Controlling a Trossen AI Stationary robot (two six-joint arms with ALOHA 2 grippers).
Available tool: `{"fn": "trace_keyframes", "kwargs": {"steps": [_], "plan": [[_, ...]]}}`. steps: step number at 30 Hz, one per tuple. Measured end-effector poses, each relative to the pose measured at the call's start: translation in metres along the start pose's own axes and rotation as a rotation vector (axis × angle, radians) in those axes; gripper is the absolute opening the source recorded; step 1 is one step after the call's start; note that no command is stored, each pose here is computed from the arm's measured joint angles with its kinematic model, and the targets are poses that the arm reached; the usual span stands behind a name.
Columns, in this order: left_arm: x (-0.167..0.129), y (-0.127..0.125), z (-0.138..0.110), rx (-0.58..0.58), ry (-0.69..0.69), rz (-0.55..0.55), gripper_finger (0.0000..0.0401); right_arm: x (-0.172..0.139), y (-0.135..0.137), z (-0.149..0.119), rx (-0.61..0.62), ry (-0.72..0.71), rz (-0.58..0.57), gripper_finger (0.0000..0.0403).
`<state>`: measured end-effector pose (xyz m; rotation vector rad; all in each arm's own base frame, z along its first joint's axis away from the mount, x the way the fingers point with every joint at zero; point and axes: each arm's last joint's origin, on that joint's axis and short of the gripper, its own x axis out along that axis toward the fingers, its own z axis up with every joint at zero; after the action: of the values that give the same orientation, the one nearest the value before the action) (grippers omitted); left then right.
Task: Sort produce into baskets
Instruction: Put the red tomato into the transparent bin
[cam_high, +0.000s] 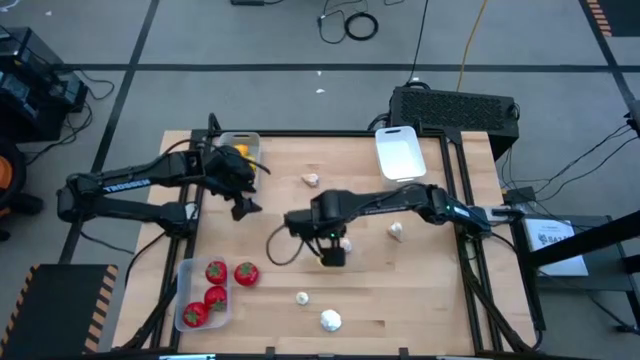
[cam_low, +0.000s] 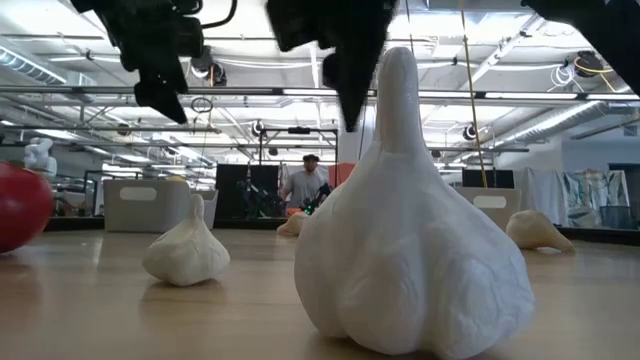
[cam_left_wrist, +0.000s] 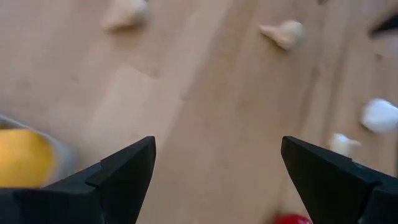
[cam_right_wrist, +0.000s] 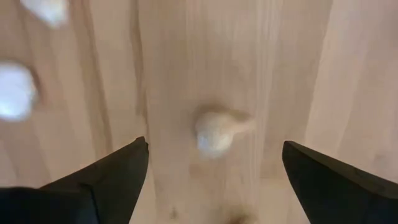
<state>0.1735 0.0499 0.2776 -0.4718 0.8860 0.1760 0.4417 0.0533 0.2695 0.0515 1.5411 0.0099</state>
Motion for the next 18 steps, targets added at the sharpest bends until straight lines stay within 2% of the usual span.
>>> {"fn": "trace_keyframes", "kwargs": {"steps": [2,6,13,18], "plan": [[0.002,-0.008,-0.003,0.005,0.026,-0.038,0.0352,0.008,0.009,-0.002,0.001,0.022,-0.042,0.0357],[0.005,-0.026,-0.010,0.007,0.073,-0.096,0.0352,0.015,0.031,-0.009,-0.079,0.049,-0.073,0.0357],[0.012,-0.074,-0.025,0.061,0.100,-0.217,0.0352,0.004,0.075,-0.026,-0.214,0.021,-0.071,0.0357],[0.024,-0.109,-0.041,0.102,0.142,-0.253,0.0352,-0.018,0.103,-0.045,-0.279,-0.061,-0.167,0.0357]]}}
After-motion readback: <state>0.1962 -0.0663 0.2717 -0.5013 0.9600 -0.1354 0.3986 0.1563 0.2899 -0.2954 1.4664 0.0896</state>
